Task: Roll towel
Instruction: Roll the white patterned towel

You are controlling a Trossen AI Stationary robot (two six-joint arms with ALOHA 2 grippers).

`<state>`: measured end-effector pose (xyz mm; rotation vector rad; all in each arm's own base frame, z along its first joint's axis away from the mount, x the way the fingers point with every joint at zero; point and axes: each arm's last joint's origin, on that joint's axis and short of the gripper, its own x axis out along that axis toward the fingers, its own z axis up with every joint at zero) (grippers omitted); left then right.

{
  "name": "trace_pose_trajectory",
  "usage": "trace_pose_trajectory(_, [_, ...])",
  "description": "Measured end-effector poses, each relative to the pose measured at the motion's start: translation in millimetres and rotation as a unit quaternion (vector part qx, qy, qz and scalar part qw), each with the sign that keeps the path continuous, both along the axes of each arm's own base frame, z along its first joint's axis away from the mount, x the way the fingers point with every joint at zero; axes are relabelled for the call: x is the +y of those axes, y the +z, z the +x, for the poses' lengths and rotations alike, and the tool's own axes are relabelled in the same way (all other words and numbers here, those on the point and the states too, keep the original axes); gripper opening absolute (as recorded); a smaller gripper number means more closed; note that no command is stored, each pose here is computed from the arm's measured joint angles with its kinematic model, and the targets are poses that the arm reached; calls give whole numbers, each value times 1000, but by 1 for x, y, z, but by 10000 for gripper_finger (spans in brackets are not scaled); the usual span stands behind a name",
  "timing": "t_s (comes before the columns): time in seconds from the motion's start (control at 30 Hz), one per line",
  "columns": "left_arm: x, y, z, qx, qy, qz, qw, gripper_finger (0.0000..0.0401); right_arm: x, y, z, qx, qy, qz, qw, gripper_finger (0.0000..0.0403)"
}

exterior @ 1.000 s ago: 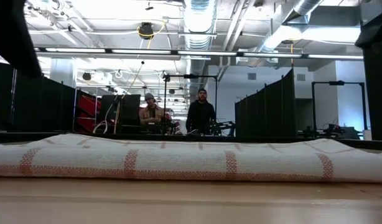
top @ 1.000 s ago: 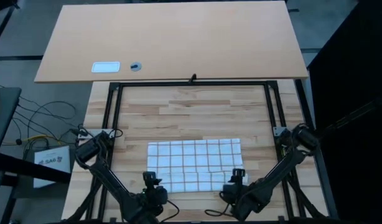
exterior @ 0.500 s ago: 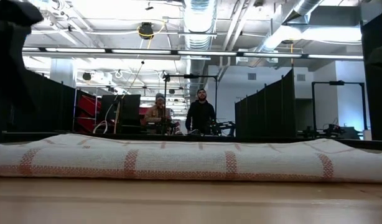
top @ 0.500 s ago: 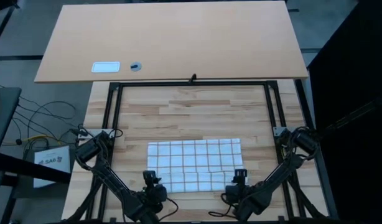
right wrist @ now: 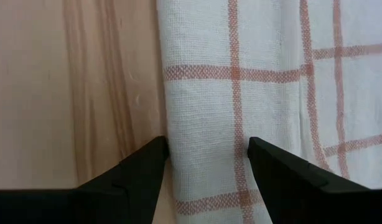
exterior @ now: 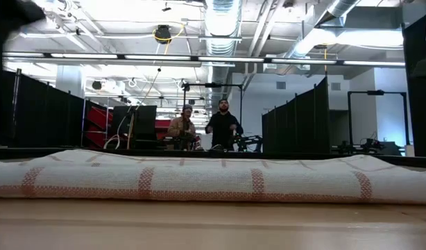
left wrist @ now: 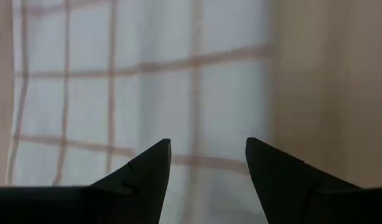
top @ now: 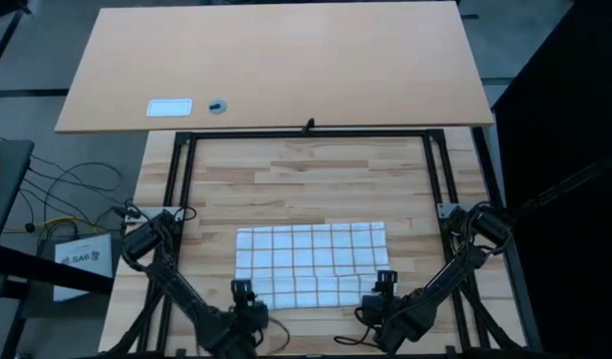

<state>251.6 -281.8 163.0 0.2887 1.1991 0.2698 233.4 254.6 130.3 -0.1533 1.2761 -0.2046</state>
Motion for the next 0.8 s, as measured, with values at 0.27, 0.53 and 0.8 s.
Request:
trace_pose_trajectory(0.27, [-28, -15, -10, 4, -46, -14, 999, 194, 4, -1, -5, -5, 5, -4, 1000, 220])
trace_pose_trajectory(0.53, [-8, -34, 4, 6, 7, 62, 998, 194, 4, -1, -6, 1, 10, -5, 1000, 220])
trace_pose_trajectory(0.8, [-2, -35, 6, -1, 30, 77, 997, 194, 3, -4, -7, 3, 10, -5, 1000, 220])
